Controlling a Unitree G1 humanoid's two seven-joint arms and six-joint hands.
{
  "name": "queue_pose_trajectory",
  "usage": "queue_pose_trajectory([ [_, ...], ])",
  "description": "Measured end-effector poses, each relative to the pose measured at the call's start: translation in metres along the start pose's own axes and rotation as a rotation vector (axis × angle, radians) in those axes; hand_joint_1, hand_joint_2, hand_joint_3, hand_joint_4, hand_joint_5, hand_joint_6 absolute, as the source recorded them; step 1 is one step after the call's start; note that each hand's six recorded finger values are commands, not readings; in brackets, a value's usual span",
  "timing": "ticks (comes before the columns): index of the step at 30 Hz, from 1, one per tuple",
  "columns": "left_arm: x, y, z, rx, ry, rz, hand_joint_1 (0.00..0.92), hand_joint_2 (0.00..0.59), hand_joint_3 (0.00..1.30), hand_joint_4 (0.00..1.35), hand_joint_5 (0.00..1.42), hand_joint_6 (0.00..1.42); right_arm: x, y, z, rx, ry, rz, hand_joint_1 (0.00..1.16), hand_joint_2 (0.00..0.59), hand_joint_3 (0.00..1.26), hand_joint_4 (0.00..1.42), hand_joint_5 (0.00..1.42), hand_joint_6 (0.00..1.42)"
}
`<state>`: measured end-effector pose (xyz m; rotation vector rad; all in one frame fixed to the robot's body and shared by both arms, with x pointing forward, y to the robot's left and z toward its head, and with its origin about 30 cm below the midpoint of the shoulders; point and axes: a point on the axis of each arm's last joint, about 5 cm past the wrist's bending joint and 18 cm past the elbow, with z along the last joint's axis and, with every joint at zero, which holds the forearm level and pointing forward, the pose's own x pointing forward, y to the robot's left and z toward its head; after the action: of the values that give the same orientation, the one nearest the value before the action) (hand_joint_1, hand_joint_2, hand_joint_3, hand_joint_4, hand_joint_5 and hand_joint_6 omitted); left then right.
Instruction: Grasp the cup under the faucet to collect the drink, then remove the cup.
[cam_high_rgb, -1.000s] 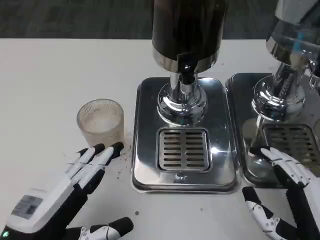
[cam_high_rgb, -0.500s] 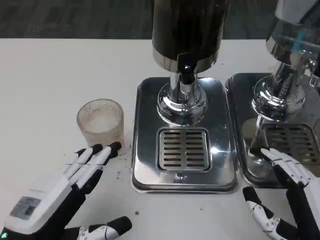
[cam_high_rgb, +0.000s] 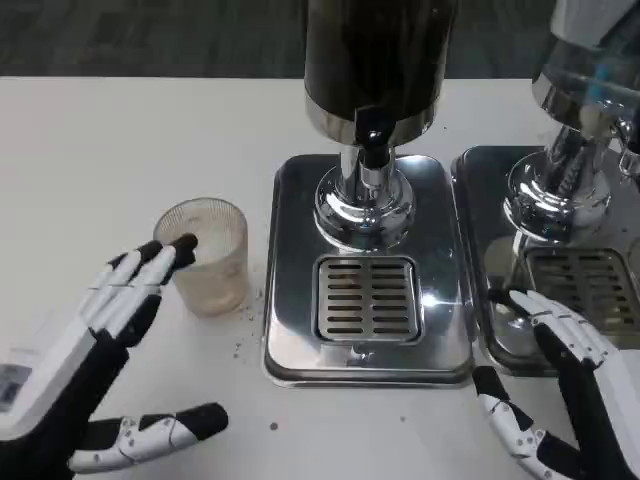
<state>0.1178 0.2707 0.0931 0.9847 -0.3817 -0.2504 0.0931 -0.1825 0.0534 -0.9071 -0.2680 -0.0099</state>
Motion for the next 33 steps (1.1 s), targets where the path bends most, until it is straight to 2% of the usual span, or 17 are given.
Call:
queue_pose_trajectory([
  [7,0.008,0.001,-0.0086,-0.037,0.020,0.096,0.000,0.051,0.00,0.00,0.00,0.00,0.001,0.0026,0.0021,0.003,-0.005,0.006,0.37,0.406,0.25,0.20,0.22,0.32],
  [11,0.018,0.001,-0.0170,-0.071,0.048,0.152,0.000,0.046,0.00,0.00,0.00,0.00,0.001,0.0044,0.0038,0.009,-0.014,0.011,0.38,0.406,0.25,0.20,0.22,0.32],
  [15,0.028,0.000,-0.0280,-0.084,0.072,0.166,0.003,0.039,0.00,0.00,0.01,0.02,0.004,0.0041,0.0039,0.010,-0.022,0.005,0.38,0.406,0.25,0.20,0.22,0.32],
  [23,0.044,-0.003,-0.0407,-0.089,0.086,0.152,0.056,0.027,0.00,0.00,0.03,0.06,0.007,0.0034,-0.0010,0.020,-0.023,0.014,0.37,0.413,0.25,0.21,0.22,0.32],
  [33,0.059,-0.004,-0.0522,-0.100,0.121,0.043,0.096,0.021,0.00,0.00,0.06,0.08,0.009,0.0008,-0.0028,0.022,-0.035,0.022,0.37,0.414,0.26,0.21,0.22,0.32],
])
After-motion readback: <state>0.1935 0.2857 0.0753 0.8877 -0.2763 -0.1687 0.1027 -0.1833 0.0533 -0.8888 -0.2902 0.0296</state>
